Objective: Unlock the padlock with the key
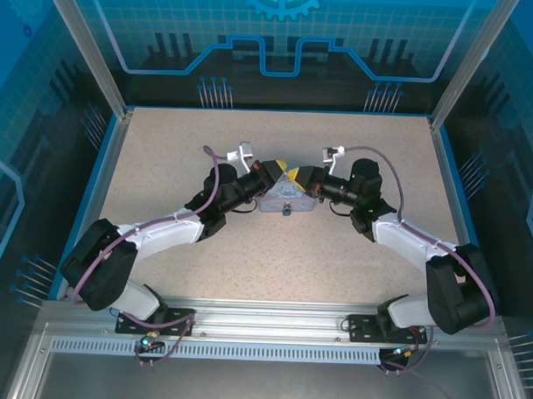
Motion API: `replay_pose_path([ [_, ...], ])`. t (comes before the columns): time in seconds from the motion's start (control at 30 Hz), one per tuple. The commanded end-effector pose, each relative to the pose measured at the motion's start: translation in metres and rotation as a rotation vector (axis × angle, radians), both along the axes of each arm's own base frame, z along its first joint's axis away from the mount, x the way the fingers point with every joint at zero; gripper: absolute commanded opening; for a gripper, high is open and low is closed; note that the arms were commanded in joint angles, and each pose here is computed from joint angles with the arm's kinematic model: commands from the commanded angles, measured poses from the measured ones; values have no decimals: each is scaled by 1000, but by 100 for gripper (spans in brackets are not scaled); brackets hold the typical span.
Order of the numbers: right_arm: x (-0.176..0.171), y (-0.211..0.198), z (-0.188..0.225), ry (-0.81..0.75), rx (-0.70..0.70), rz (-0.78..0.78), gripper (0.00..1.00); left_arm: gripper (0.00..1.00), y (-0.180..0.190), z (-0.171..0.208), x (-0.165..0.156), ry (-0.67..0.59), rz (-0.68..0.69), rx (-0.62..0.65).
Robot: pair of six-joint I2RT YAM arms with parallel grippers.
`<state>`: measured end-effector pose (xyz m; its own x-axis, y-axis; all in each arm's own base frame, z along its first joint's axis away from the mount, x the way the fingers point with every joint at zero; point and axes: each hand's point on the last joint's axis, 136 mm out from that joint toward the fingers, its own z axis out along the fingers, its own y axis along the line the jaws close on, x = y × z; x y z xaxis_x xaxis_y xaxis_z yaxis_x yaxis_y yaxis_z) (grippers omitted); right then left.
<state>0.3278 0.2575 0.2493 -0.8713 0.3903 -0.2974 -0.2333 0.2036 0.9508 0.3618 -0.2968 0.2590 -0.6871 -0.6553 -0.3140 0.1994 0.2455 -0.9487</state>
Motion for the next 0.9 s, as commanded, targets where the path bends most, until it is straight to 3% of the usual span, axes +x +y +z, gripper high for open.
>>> replay_pose_path([
  [0.0,-4,8,26,-71,38,41,14,0,-6,-5,-2,5,-6,-6],
  [0.57,-5,9,28,-73,43,48,18,0,-3,-15,-2,17,18,10],
  [0.87,-5,10,26,-70,44,47,9,0,-1,-17,-2,17,37,18],
])
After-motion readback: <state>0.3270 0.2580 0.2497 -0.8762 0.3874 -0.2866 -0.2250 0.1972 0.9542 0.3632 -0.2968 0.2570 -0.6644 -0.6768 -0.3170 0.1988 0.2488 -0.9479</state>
